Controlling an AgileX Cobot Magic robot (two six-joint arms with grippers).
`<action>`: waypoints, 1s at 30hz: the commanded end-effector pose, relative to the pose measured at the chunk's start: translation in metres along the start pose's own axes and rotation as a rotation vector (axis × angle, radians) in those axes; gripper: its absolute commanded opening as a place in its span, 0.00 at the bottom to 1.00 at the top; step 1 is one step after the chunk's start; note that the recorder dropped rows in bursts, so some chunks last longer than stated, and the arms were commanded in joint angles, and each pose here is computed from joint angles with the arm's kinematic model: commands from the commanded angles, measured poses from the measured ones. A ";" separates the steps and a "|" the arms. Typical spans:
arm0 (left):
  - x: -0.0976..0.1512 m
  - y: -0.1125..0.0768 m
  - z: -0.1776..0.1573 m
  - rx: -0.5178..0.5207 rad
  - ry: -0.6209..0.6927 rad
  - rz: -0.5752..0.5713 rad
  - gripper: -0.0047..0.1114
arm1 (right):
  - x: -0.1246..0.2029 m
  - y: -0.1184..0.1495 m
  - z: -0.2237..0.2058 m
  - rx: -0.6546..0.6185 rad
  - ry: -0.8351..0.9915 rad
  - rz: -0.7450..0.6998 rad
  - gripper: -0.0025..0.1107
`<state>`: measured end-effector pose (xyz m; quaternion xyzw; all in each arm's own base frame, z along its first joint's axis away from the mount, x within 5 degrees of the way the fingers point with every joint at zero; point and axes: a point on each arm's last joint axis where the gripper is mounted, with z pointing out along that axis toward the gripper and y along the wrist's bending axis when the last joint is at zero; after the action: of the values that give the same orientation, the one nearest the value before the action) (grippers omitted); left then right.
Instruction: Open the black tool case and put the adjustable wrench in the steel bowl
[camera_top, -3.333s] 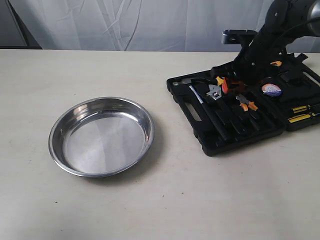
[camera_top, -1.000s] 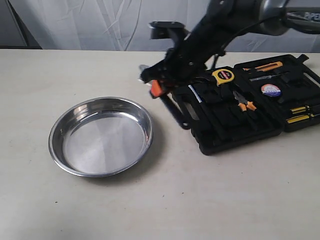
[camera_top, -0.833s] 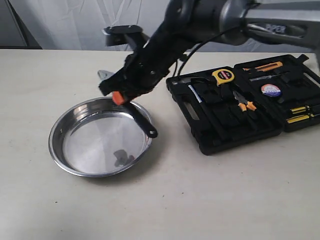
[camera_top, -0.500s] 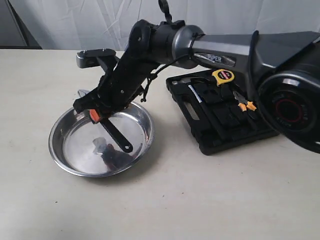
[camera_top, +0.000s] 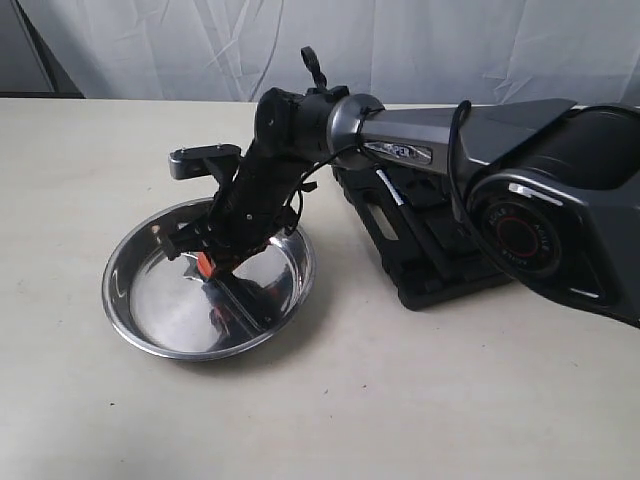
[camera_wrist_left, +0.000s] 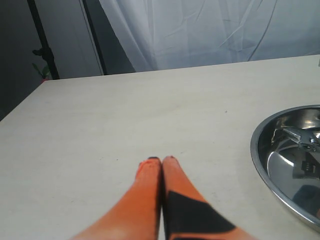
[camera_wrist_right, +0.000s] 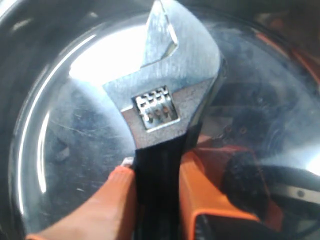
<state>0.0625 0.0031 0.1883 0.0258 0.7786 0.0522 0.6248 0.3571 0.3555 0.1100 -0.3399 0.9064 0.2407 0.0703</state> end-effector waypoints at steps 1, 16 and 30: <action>-0.002 0.000 0.000 0.001 -0.015 -0.004 0.04 | -0.001 -0.003 -0.001 0.019 -0.004 -0.016 0.02; -0.002 0.000 0.000 0.001 -0.015 -0.004 0.04 | -0.019 0.017 -0.059 0.083 -0.081 -0.110 0.10; -0.002 0.000 0.000 0.001 -0.015 -0.004 0.04 | 0.083 0.054 -0.224 0.362 -0.331 -0.203 0.02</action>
<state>0.0625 0.0031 0.1883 0.0258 0.7786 0.0522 0.6248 0.2869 0.2530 0.2862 -0.3726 0.8790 0.1122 0.2756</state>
